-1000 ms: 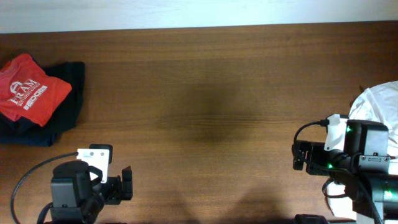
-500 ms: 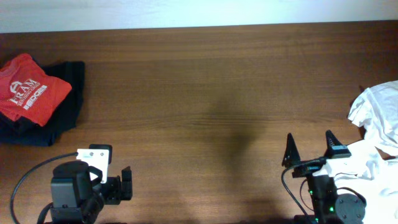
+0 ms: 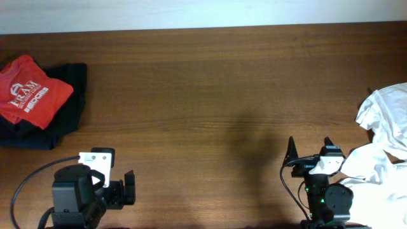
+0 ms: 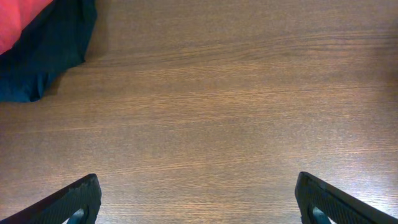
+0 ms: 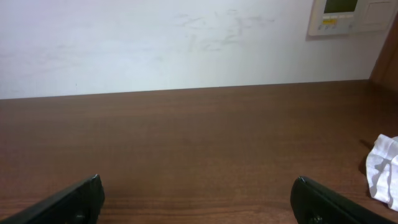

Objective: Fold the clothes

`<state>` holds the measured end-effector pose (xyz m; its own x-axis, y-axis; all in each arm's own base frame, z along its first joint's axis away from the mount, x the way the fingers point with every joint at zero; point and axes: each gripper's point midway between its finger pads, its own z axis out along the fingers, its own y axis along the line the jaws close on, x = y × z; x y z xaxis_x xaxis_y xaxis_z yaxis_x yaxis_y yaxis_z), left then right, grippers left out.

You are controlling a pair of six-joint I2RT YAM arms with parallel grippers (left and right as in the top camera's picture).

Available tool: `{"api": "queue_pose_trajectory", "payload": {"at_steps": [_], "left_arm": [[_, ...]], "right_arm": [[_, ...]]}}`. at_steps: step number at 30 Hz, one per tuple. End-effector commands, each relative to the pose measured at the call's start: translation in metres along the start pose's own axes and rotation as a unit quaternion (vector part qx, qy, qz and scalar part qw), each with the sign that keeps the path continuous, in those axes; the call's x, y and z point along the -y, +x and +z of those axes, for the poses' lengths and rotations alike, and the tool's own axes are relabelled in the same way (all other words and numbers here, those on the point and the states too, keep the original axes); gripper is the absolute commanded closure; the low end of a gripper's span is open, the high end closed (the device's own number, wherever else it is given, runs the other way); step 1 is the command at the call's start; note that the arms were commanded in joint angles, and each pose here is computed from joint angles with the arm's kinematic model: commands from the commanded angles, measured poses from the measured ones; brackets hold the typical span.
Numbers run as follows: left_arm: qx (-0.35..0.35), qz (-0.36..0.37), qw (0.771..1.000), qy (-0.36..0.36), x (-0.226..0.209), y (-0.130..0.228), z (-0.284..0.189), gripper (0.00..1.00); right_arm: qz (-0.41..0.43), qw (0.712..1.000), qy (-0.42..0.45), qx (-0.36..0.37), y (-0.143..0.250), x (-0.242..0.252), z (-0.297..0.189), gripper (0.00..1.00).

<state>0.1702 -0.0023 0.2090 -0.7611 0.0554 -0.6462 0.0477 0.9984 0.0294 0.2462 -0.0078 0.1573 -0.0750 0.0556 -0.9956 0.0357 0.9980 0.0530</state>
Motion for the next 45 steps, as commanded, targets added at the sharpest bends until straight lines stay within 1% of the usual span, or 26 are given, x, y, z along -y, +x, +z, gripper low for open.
{"api": "queue_pose_trajectory", "payload": {"at_steps": [1, 9, 11, 13, 15, 16, 17, 18, 20, 22, 23, 24, 45], "left_arm": [[0.003, 0.007, 1.0, -0.002, -0.001, -0.001, -0.001, 0.01], [0.003, 0.007, 1.0, -0.002, -0.001, -0.001, 0.0, 0.01], [0.021, 0.007, 1.0, -0.005, -0.001, -0.001, -0.006, 0.01], [0.059, 0.007, 0.998, -0.007, -0.001, 0.003, -0.008, 0.01], [0.13, 0.008, 0.992, -0.004, 0.001, 0.009, 0.021, 0.01], [0.186, 0.011, 0.982, 0.009, 0.007, 0.006, 0.041, 0.01], [0.212, 0.013, 0.977, 0.013, 0.009, 0.004, 0.049, 0.01], [0.249, 0.014, 0.968, 0.01, 0.008, 0.0, 0.059, 0.01], [0.336, 0.015, 0.942, 0.005, 0.007, -0.019, 0.072, 0.01], [0.405, 0.01, 0.914, -0.016, 0.001, -0.036, 0.072, 0.01], [0.401, 0.012, 0.916, -0.01, 0.003, -0.03, 0.082, 0.01], [0.385, 0.011, 0.923, -0.012, 0.002, -0.024, 0.089, 0.01], [0.385, 0.011, 0.923, -0.012, 0.002, -0.024, 0.089, 0.01]], "right_arm": [[0.003, 1.0, 0.007, -0.002, 0.002, 0.002, 0.0, 0.01], [0.003, 1.0, 0.007, -0.002, 0.002, 0.002, 0.0, 0.01], [0.003, 1.0, 0.007, -0.002, 0.002, 0.002, 0.0, 0.01], [0.003, 1.0, 0.007, -0.002, 0.002, 0.002, 0.0, 0.01], [0.003, 1.0, 0.007, -0.002, 0.002, 0.002, 0.0, 0.01], [0.003, 1.0, 0.007, -0.002, 0.002, 0.002, 0.0, 0.01], [0.003, 1.0, 0.007, -0.002, 0.002, 0.002, 0.0, 0.01], [0.003, 1.0, 0.007, -0.002, 0.002, 0.002, 0.0, 0.02], [0.003, 1.0, 0.007, -0.002, 0.002, 0.002, 0.0, 0.01], [0.003, 1.0, 0.007, -0.002, 0.002, 0.002, 0.0, 0.01], [0.003, 1.0, 0.007, -0.002, 0.002, 0.002, 0.0, 0.01], [0.003, 1.0, 0.007, -0.002, 0.002, 0.002, 0.0, 0.01], [0.003, 1.0, 0.007, -0.002, 0.002, 0.002, 0.0, 0.01]]}}
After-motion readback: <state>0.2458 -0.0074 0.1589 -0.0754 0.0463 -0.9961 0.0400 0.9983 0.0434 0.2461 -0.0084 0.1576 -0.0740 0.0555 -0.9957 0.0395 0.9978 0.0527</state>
